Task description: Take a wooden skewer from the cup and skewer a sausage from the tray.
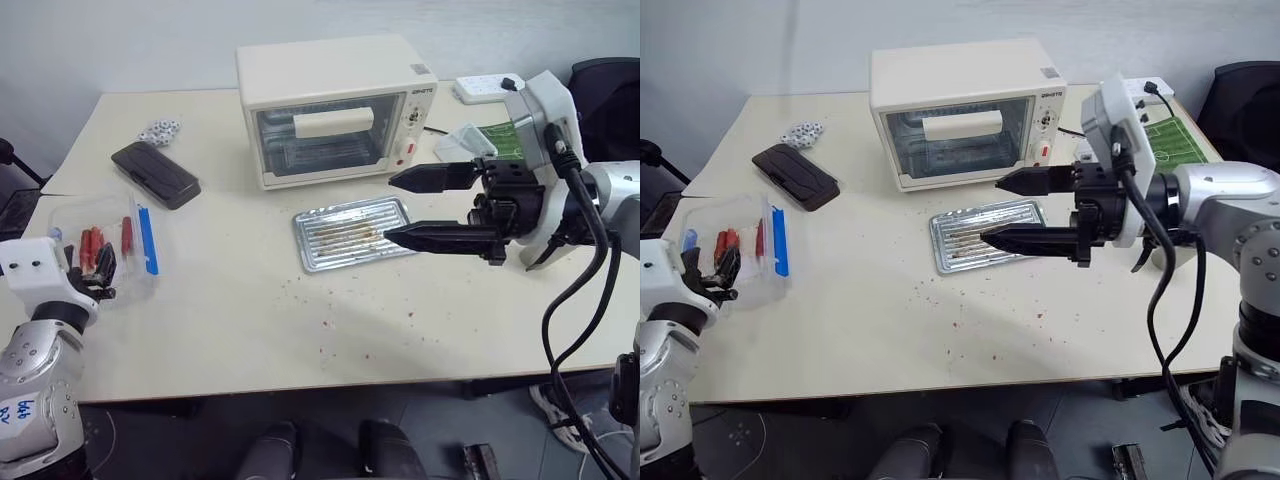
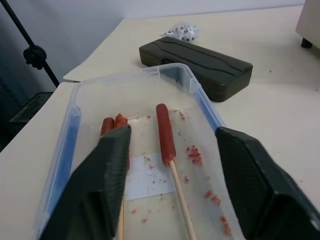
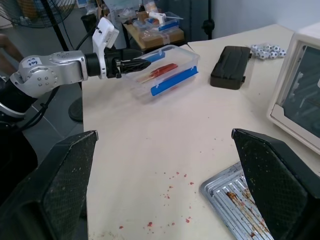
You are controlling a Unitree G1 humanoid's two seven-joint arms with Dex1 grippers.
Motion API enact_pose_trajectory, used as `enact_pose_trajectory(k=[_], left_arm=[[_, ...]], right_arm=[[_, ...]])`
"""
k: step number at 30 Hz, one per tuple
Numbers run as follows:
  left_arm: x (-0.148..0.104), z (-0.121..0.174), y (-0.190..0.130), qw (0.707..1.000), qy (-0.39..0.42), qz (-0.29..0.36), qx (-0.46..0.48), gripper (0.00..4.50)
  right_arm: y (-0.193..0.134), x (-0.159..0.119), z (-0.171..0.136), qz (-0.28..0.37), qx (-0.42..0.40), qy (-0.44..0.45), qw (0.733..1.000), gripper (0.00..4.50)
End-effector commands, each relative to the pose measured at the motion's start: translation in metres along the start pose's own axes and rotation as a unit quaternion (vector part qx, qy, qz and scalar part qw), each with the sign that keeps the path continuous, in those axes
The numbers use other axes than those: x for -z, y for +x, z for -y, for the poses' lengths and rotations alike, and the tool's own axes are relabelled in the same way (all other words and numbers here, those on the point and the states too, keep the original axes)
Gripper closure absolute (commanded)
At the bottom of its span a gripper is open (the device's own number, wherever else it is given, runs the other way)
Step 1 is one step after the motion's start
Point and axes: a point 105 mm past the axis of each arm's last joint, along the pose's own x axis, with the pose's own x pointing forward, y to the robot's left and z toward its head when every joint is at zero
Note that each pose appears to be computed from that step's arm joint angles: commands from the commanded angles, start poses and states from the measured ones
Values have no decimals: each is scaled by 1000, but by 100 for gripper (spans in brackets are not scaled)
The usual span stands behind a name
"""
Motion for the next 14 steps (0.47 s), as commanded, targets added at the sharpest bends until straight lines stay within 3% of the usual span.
enact_pose_trajectory(k=[1,4,8,11,14], left_arm=[[-24,-21,-24,1000,-8,28,-2,72],[-27,-34,-47,1000,-18,15,14,72],[-27,-39,-78,994,11,-29,103,72],[-29,-61,-85,992,20,-52,113,72],[-37,-59,-85,989,43,-54,127,72]], right_arm=[[-6,-6,-1,-2,11,-25,1000,0],[-9,-3,1,-5,14,-24,1000,0],[-10,-1,5,-5,16,-21,1000,0],[-9,1,7,-3,12,-17,1000,0],[-7,3,9,-2,10,-12,1000,0]])
